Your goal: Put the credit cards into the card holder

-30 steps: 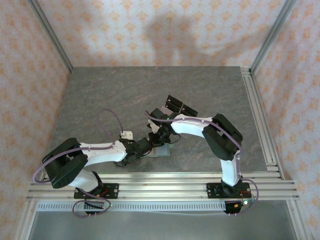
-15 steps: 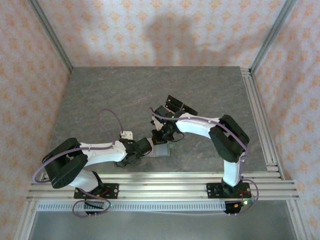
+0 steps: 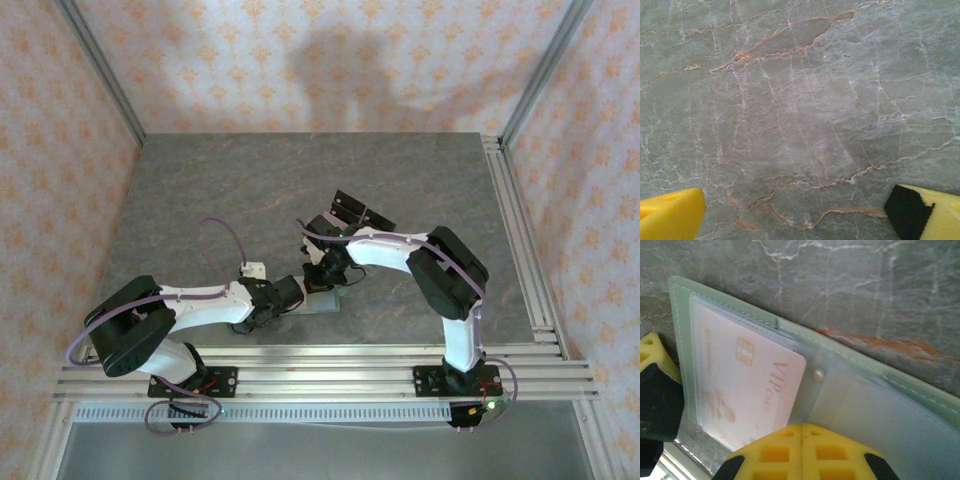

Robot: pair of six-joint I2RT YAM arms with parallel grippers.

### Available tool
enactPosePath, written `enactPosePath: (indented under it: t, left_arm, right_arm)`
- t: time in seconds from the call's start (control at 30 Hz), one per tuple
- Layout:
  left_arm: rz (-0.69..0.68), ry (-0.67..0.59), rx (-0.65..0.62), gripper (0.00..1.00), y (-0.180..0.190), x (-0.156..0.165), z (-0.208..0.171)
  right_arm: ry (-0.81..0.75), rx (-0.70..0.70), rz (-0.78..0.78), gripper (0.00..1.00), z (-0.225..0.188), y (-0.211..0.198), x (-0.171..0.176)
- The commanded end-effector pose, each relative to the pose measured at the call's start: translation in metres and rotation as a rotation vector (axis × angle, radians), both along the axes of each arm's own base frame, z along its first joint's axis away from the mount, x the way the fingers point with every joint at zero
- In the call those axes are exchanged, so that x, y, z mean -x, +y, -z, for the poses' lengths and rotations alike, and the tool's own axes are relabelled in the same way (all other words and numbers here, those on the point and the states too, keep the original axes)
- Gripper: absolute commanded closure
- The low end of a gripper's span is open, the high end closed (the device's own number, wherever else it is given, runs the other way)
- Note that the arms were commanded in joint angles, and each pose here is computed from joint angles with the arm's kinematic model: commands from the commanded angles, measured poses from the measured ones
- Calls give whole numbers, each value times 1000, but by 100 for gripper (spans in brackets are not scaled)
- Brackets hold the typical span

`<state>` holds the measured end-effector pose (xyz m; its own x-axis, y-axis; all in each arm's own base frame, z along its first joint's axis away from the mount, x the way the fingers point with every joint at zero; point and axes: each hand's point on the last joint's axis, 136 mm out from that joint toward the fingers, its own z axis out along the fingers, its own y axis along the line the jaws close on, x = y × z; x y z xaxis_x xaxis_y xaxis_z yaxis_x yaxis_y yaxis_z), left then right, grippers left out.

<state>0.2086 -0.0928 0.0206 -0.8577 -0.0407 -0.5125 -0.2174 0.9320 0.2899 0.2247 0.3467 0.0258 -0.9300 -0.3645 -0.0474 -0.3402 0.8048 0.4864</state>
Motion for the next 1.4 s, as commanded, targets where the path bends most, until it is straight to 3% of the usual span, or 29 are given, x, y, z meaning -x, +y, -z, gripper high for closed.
enactPosePath:
  t: [0.0, 0.53, 0.67, 0.83, 1.23, 1.37]
  left_arm:
    - [28, -14, 174, 0, -43, -10, 16]
    - [28, -10, 176, 0, -45, -11, 18]
    - [28, -13, 171, 0, -45, -11, 16]
    - [22, -26, 155, 0, -40, -12, 11]
    - [10, -59, 137, 0, -30, -24, -10]
    - [52, -89, 155, 0, -37, -32, -26]
  right_arm:
    - [7, 8, -35, 100, 0, 8, 3]
    - [35, 16, -133, 100, -5, 20, 16]
    - [-1, 23, -88, 99, -8, 8, 8]
    - [-31, -7, 11, 89, -17, -15, -6]
    - [-26, -5, 99, 88, -3, -42, -1]
    - [-57, -23, 114, 80, -17, -42, -4]
